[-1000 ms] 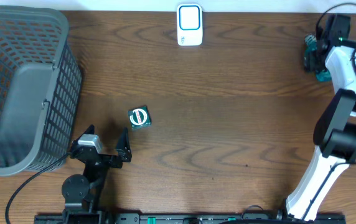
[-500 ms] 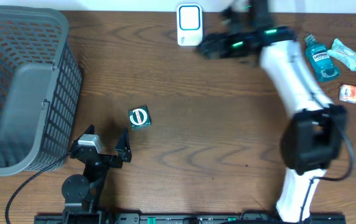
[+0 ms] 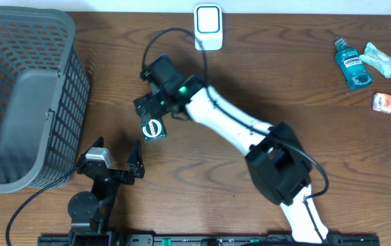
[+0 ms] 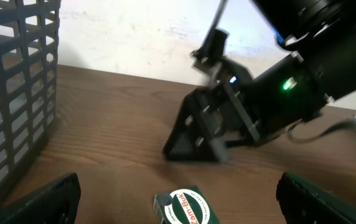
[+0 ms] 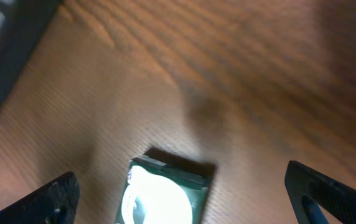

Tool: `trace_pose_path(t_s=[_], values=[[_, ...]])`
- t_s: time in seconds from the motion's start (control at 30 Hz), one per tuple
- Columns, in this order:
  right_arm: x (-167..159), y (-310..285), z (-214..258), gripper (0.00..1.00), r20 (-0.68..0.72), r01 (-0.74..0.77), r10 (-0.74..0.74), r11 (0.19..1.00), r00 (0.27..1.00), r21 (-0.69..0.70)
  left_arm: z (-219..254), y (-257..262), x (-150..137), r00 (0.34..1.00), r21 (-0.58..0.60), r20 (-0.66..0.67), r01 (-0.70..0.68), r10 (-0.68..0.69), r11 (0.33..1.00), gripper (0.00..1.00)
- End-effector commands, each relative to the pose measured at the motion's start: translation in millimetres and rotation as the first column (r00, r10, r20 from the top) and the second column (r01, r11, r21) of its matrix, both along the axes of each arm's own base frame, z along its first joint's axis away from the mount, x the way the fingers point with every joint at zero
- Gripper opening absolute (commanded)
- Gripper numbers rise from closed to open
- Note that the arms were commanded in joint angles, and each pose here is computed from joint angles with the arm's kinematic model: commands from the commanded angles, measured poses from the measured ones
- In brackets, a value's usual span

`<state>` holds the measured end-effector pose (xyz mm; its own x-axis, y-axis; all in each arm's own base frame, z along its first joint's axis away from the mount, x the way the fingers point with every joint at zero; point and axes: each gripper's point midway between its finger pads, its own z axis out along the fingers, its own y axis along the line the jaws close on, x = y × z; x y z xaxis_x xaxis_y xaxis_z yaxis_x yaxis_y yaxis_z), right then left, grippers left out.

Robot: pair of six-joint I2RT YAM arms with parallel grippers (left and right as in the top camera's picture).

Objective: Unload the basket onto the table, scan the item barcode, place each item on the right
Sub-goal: 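Reach the right gripper to the green Zam-Buk tin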

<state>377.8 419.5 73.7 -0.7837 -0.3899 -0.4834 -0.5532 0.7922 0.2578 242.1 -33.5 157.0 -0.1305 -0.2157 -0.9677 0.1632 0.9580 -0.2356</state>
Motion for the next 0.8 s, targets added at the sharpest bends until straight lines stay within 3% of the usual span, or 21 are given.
trace_pose_path(t_s=[0.0,0.23,0.5,0.63,0.77], values=[[-4.0,-0.6,-30.7,0.99,0.016,0.033,-0.032,0.995,0.999,-0.091,-14.8,-1.0,-0.7,0.999,0.009,-0.04,0.009,-0.008,1.0,0.98],[-36.9,2.0,-54.3,0.97,-0.053,-0.023,0.014,0.985,0.998,-0.17,-14.8,-1.0,-0.7,0.999,0.009,-0.04,0.009,-0.009,1.0,0.98],[-53.6,-19.7,-64.4,0.59,-0.106,-0.138,0.112,0.952,0.988,-0.275,-14.8,-1.0,-0.7,0.999,0.009,-0.04,0.009,-0.009,1.0,0.98],[-53.5,-32.9,-67.1,0.55,-0.113,-0.234,0.208,0.917,0.972,-0.324,-14.8,-1.0,-0.7,0.999,0.009,-0.04,0.009,-0.008,1.0,0.98],[-42.5,-55.3,-67.4,0.59,-0.106,-0.285,0.265,0.874,0.958,-0.393,-14.7,-1.0,-0.7,0.999,0.009,-0.04,0.009,-0.009,1.0,0.98]])
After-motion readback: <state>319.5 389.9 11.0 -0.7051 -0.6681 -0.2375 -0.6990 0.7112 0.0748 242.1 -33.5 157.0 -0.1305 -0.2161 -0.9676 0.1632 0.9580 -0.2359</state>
